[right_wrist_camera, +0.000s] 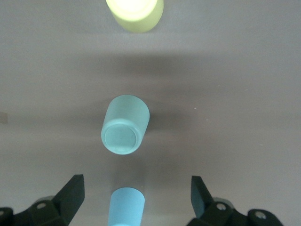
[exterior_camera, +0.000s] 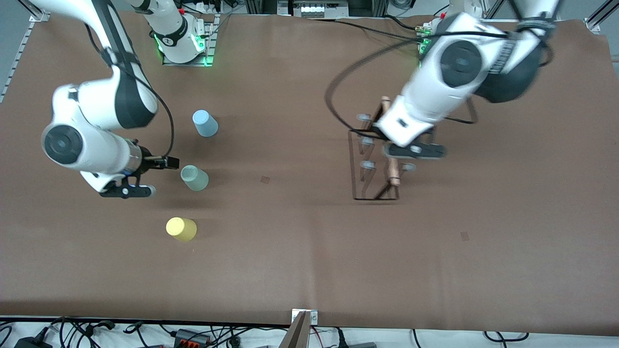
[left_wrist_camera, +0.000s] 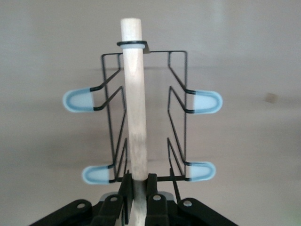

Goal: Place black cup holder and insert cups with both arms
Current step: 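Carry the rack with the left gripper while the right gripper nears the cup, then release the rack with the left gripper while the right gripper grips the cup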

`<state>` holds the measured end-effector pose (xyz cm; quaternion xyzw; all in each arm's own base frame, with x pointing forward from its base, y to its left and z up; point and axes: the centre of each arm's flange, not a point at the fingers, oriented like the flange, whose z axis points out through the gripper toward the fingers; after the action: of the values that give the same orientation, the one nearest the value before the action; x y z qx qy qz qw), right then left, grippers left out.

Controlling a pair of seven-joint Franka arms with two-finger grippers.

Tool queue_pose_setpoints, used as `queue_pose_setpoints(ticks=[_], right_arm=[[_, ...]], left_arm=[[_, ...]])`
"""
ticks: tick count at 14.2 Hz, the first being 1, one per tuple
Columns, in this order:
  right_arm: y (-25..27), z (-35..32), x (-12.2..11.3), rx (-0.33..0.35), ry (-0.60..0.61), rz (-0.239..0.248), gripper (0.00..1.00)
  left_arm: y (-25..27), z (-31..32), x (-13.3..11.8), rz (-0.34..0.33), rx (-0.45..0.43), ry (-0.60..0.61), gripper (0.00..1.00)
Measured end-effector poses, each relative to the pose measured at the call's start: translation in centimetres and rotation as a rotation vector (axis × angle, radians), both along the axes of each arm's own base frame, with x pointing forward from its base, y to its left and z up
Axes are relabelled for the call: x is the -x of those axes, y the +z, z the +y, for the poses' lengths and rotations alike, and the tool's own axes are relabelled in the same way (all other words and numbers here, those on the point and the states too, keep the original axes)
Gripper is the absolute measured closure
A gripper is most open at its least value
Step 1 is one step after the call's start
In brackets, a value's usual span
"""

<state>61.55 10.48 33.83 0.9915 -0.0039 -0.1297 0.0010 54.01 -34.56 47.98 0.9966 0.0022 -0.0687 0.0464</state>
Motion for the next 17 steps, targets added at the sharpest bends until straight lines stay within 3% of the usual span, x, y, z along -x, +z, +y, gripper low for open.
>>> queue_pose_setpoints(ticks=[3, 8, 12, 17], right_arm=[[-3.1, 0.6, -0.1, -0.043, -0.031, 0.037, 0.0], [-7.1, 1.5, -0.4, -0.044, -0.031, 0.045, 0.0], [-9.5, 1.4, 0.2, -0.037, -0.034, 0.085, 0.0], [-11.5, 1.5, 0.5, -0.032, -0.037, 0.104, 0.0]], left_arm=[[-2.0, -6.9, 0.1, 0.0, 0.073, -0.007, 0.85], [-8.7, -12.2, -2.1, -0.031, 0.205, 0.004, 0.85], [-12.5, -13.6, -2.2, -0.012, 0.22, 0.006, 0.85], [-12.2, -13.0, -3.1, -0.027, 0.219, 0.023, 0.79]])
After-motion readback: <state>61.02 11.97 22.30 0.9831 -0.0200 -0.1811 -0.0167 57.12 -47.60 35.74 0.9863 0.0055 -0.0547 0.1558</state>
